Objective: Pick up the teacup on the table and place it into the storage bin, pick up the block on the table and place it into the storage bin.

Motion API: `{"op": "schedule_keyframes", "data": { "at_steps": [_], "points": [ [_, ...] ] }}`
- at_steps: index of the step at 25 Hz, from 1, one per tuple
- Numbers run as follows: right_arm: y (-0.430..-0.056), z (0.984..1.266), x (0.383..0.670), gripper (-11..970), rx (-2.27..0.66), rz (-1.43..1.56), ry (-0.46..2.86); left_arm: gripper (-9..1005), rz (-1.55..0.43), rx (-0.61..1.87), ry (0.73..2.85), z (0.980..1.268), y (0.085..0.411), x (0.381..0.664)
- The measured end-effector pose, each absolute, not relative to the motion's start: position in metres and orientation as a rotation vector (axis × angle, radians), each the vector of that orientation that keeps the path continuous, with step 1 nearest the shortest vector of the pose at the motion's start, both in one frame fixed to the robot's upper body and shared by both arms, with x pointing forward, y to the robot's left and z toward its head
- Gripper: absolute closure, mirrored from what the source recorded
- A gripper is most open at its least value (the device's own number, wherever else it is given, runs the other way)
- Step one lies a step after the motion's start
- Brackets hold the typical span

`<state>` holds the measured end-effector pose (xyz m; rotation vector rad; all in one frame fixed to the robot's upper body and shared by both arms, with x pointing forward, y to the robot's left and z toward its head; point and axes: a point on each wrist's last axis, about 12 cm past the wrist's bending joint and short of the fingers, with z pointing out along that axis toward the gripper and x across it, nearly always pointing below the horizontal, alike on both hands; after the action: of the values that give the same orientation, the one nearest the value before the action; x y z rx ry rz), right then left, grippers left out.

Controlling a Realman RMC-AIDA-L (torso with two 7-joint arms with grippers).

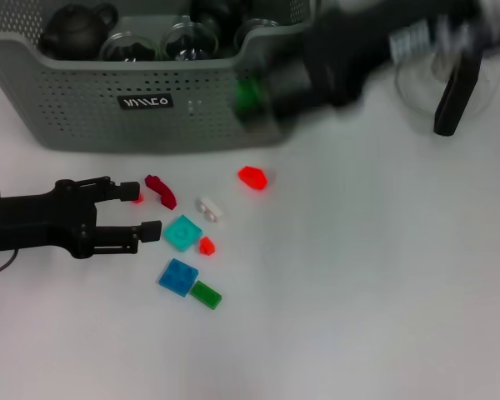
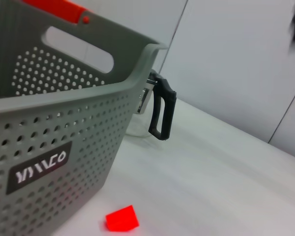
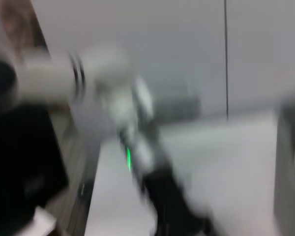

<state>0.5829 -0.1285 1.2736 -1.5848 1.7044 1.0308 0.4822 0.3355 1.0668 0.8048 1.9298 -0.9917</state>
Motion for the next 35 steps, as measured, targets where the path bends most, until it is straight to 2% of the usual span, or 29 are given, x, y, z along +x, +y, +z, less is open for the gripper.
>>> {"op": "schedule_keyframes", "data": {
  "at_steps": [4,5,7,12,18,22,27,32,35],
  "points": [
    [-0.106,1.312,0.605,434,-1.470,0.946,1.617,137,-0.986,0.820,1.918,1.068,0.334,0.484],
    [-0.093,1.316,0.627,430,-1.383,0.866,1.632,137,-0.987,0.826,1.913,1.068,0.333,0.486],
    [-0.087,1.316,0.637,423,-1.353,0.825,1.641,137,-0.993,0.836,1.905,1.069,0.329,0.488],
    [-0.067,1.298,0.673,403,-1.320,0.661,1.709,136,-1.011,0.850,1.889,1.070,0.324,0.491],
    [-0.058,1.262,0.685,380,-1.332,0.501,1.799,136,-1.024,0.850,1.875,1.071,0.318,0.493],
    [-0.059,1.253,0.685,299,-1.334,0.481,1.806,136,-1.023,0.848,1.875,1.070,0.318,0.493],
    [-0.067,1.265,0.672,199,-1.392,0.538,1.757,136,-1.026,0.853,1.869,1.072,0.317,0.494],
    [-0.099,1.276,0.629,87,-1.553,0.732,1.658,136,-1.027,0.864,1.868,1.073,0.316,0.496],
    [-0.124,1.272,0.598,10,-1.636,0.822,1.624,136,-1.027,0.869,1.868,1.073,0.316,0.497]
  ]
}}
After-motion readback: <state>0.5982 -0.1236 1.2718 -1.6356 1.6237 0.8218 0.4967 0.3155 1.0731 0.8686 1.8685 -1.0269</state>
